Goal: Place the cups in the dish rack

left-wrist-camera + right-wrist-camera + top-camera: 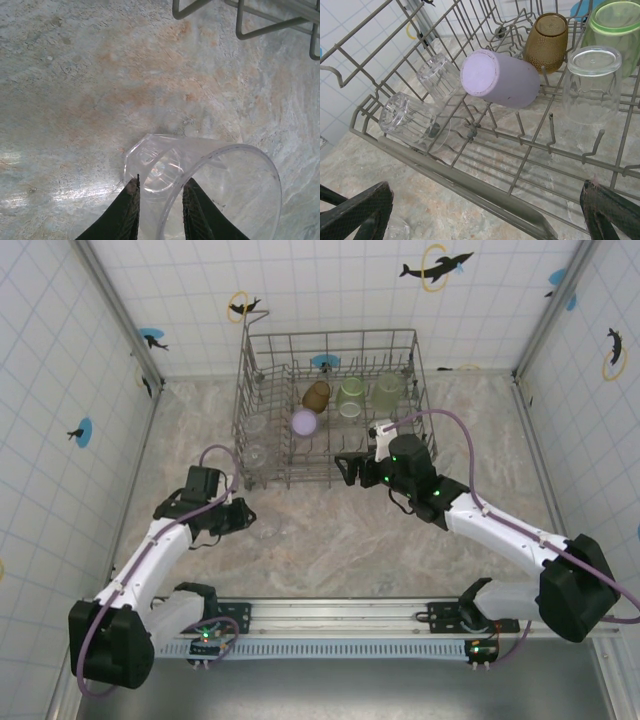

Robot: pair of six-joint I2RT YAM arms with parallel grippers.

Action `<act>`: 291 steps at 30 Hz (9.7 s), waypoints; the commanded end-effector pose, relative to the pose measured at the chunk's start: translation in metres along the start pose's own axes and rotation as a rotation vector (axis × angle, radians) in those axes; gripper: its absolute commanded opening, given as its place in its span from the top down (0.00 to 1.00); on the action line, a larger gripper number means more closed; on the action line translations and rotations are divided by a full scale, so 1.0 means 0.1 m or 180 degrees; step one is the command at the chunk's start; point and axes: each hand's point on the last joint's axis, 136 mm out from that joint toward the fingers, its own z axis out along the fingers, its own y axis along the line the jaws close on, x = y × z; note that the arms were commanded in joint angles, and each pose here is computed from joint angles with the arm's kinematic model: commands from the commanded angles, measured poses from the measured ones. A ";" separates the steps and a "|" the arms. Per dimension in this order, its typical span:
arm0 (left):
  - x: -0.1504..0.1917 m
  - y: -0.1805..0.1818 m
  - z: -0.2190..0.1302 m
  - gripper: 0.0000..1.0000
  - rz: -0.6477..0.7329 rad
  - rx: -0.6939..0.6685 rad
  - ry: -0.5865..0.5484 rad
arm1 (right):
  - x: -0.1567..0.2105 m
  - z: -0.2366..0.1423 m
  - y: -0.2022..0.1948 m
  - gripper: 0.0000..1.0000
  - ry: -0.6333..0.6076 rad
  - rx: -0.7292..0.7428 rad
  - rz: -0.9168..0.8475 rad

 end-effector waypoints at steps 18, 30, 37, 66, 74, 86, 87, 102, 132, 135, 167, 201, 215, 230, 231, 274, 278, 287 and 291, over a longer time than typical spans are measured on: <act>-0.24 -0.20 -0.06 1.00 0.0202 -0.0060 -0.0135 | -0.11 -0.10 -0.03 0.01 -0.0158 -0.0025 0.0030; -0.53 -0.61 -0.44 1.00 0.0091 0.0293 -0.0401 | -0.03 -0.07 -0.20 0.01 -0.0054 0.0046 0.0120; -0.79 -0.97 -0.78 1.00 0.0202 0.0608 -0.0609 | -0.06 -0.10 -0.29 0.01 -0.0076 0.0090 0.0155; -1.94 -1.80 -1.37 1.00 0.0695 0.1184 -0.1616 | -0.56 0.02 0.01 0.01 -0.0139 -0.0399 0.0219; -2.14 -1.85 -1.18 1.00 0.0850 0.1221 -0.1690 | -0.89 0.09 0.11 0.01 -0.0168 -0.0862 0.0437; -2.34 -1.81 -1.11 1.00 0.0423 0.2337 -0.1707 | -1.09 0.25 0.04 0.01 -0.0337 -0.1363 0.0803; -2.34 -1.81 -1.08 1.00 0.0384 0.2380 -0.1659 | -1.11 0.25 0.04 0.01 -0.0377 -0.1401 0.0847; -2.37 -1.93 -0.98 1.00 0.0138 0.2884 -0.1381 | -1.45 0.39 0.18 0.01 -0.0780 -0.2208 0.1097; -2.23 -1.94 -0.83 1.00 -0.0043 0.3213 -0.1057 | -1.66 0.66 0.60 0.01 -0.0786 -0.2971 0.1170; -2.23 -1.97 -0.83 1.00 -0.0036 0.3265 -0.1023 | -1.72 0.64 0.64 0.03 -0.0833 -0.3123 0.1224; -2.37 -2.04 -0.84 1.00 -0.0056 0.3292 -0.1076 | -1.60 0.44 0.62 0.17 -0.0762 -0.3226 0.1421; -2.70 -1.67 -1.13 0.37 0.0098 0.2812 -0.1369 | -1.79 0.98 0.53 0.48 -0.0755 -0.2305 0.0804; -3.02 -1.02 -1.52 0.14 0.0107 0.1599 -0.2260 | -1.72 1.58 0.46 0.50 -0.0524 -0.1287 -0.0290; -2.98 -0.28 -1.11 0.03 -0.0159 0.0635 -0.2444 | -1.54 2.17 0.19 0.53 -0.0334 -0.0624 -0.0851; -2.97 -0.25 -1.06 0.03 -0.0152 0.0612 -0.2406 | -1.52 2.19 0.20 0.53 -0.0331 -0.0617 -0.0886; -2.77 -0.22 -0.62 0.03 -0.0127 0.0808 -0.2012 | -0.77 2.96 0.49 0.59 -0.0124 -0.0284 -0.1674; -2.74 -0.32 -0.58 0.03 -0.0081 0.0877 -0.1962 | -0.72 2.95 0.53 0.59 -0.0058 -0.0283 -0.1713; -2.53 -0.68 -0.45 0.09 0.0118 0.1095 -0.1783 | -0.76 2.85 0.59 0.58 -0.0006 -0.0221 -0.1759; -2.38 -0.83 -0.39 0.19 0.0184 0.1222 -0.1694 | -0.77 2.81 0.57 0.58 0.0040 -0.0154 -0.1818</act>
